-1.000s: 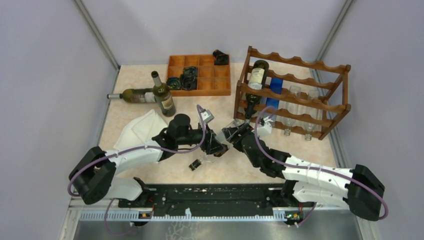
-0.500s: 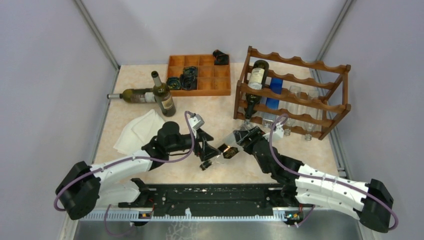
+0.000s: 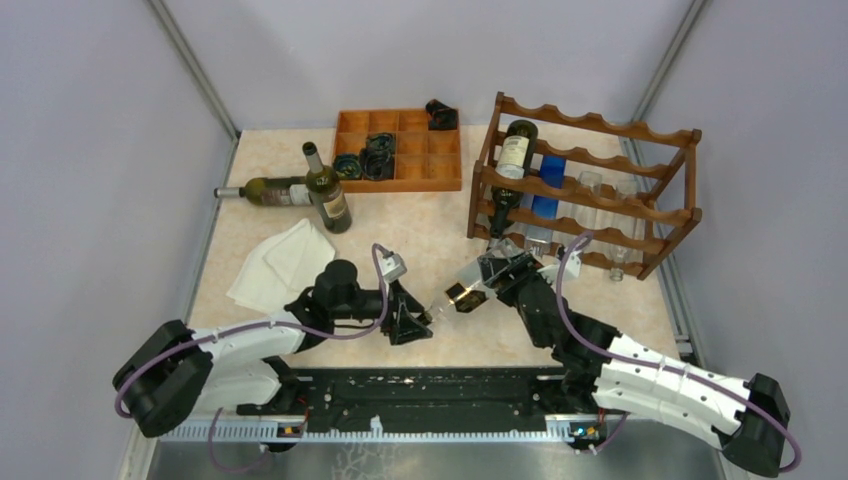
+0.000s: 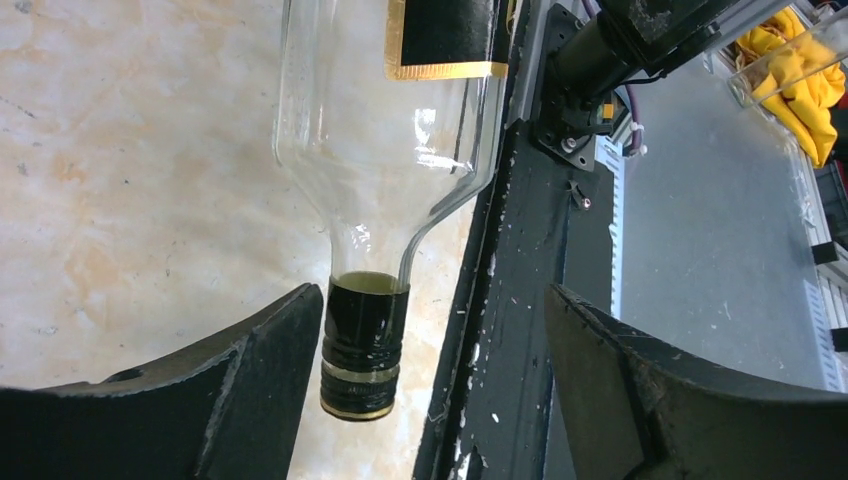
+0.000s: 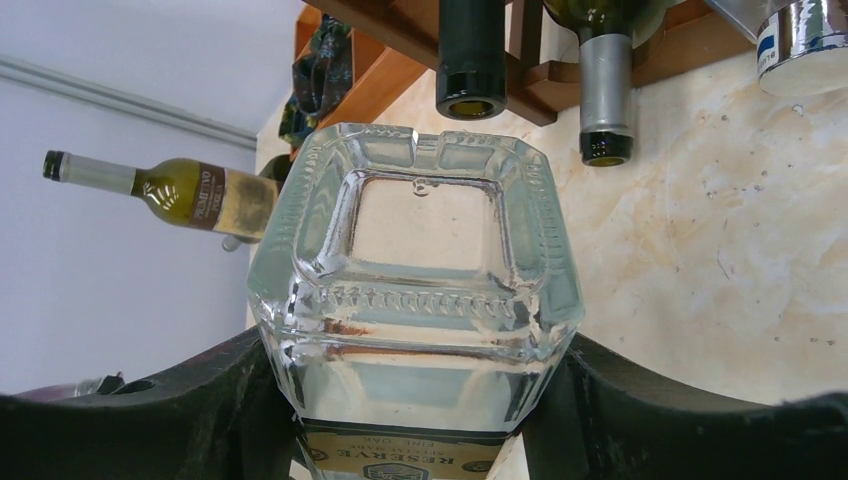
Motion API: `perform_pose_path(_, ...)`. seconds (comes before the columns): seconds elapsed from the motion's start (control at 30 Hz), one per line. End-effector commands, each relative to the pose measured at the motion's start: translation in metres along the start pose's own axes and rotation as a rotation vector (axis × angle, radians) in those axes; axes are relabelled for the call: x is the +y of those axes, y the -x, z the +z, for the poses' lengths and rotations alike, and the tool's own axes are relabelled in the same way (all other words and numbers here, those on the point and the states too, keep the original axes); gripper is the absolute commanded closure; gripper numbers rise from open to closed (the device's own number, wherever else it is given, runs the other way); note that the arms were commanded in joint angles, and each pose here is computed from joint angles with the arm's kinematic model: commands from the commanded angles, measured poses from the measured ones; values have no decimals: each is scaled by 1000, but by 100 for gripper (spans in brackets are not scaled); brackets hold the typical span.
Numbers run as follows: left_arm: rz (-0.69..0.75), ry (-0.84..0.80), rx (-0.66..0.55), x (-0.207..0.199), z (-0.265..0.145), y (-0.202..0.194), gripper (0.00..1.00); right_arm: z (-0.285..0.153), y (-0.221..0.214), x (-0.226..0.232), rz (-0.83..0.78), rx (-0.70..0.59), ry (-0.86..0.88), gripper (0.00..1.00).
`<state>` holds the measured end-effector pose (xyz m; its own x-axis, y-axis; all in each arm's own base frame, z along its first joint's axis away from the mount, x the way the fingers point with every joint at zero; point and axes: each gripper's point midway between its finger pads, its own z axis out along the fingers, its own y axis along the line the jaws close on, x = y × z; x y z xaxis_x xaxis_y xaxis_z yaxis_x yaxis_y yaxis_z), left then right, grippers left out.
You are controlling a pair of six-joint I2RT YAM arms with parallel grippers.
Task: Put the wine bottle on the wine rack
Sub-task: Pick up the wine bottle from the center of the board.
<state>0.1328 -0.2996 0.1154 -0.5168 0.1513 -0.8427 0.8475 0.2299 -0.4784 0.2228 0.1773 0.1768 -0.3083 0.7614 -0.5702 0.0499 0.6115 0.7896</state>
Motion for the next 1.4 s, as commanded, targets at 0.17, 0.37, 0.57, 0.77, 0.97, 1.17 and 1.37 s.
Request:
perform_pose_path(0.17, 52, -103, 19, 3, 25, 5, 25, -8, 43, 63, 214, -89, 161, 100)
perform_pose_path(0.37, 47, -146, 31, 3, 34, 5, 35, -10, 45, 63, 219, -92, 162, 100)
perform_pose_path(0.57, -1, -228, 41, -7, 40, 1, 43, -9, 43, 62, 229, -85, 164, 100)
perform_pose_path(0.77, -36, -287, 50, -14, 41, -3, 68, -9, 45, 60, 237, -89, 160, 100)
perform_pose_path(0.97, -98, -328, 1, -25, 39, 11, 100, -8, 43, 56, 229, -81, 142, 87)
perform_pose_path(1.17, -170, -371, -63, -36, 26, 29, 100, -10, 45, 51, 191, -92, 130, 31)
perform_pose_path(1.37, -264, -428, -105, -43, 16, 42, 100, -12, 51, 60, 139, -99, 150, 16)
